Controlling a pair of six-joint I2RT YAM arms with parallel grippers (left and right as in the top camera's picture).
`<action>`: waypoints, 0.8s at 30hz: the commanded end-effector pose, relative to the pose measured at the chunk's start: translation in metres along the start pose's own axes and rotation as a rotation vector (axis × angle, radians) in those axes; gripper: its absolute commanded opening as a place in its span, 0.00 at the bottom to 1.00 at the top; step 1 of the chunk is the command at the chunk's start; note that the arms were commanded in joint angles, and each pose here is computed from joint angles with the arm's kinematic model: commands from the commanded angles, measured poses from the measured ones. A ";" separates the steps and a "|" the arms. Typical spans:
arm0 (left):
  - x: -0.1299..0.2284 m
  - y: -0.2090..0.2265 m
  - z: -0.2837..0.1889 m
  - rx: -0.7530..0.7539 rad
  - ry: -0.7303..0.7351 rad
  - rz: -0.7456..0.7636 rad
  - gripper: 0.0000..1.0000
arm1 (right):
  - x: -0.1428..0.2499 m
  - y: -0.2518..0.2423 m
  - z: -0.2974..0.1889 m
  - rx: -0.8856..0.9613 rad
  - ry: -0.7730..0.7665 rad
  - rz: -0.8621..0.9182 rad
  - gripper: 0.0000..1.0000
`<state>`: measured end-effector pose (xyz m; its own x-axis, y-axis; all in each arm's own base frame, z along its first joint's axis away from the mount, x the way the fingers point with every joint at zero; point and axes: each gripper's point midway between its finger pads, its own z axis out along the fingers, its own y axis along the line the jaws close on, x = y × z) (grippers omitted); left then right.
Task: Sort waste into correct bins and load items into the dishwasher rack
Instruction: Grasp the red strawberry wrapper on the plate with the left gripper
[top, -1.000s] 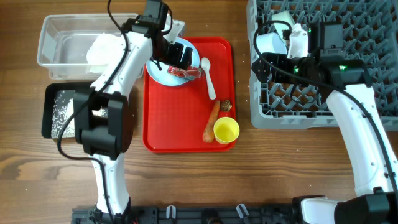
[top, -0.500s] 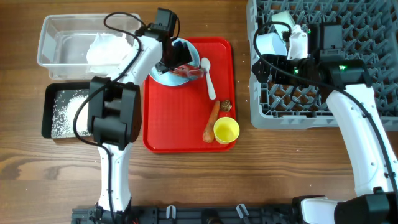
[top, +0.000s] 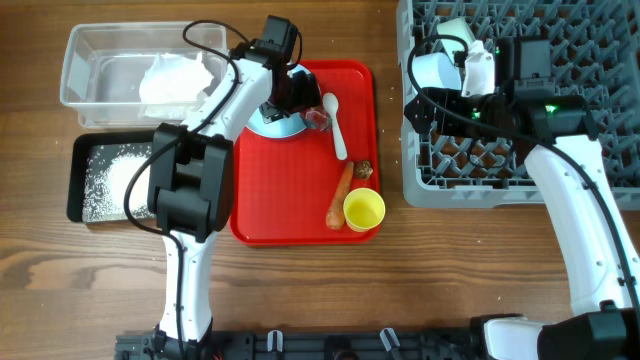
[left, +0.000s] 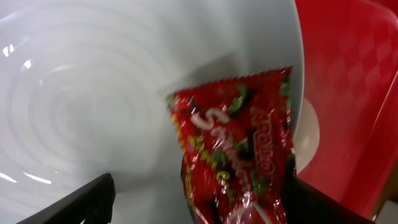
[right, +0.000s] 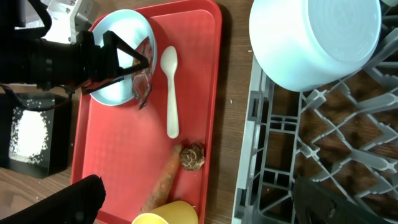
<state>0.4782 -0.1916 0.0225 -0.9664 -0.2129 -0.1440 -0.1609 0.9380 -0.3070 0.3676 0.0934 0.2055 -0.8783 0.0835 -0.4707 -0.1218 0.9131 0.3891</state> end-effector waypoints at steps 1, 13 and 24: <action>-0.001 -0.019 -0.029 0.072 -0.029 0.188 0.95 | 0.004 0.003 -0.003 -0.017 0.009 -0.011 1.00; 0.036 -0.034 0.006 0.097 0.074 0.595 0.65 | 0.006 0.001 -0.003 -0.007 0.019 -0.007 1.00; 0.003 -0.048 -0.060 0.108 -0.080 0.512 0.04 | 0.006 0.001 -0.003 -0.004 0.017 -0.006 1.00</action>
<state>0.4558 -0.2276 0.0335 -0.9025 0.3354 -0.2701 0.4046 0.8752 -0.2652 0.3629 0.0930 0.2026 -0.8891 0.0822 -0.4502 -0.1127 0.9141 0.3896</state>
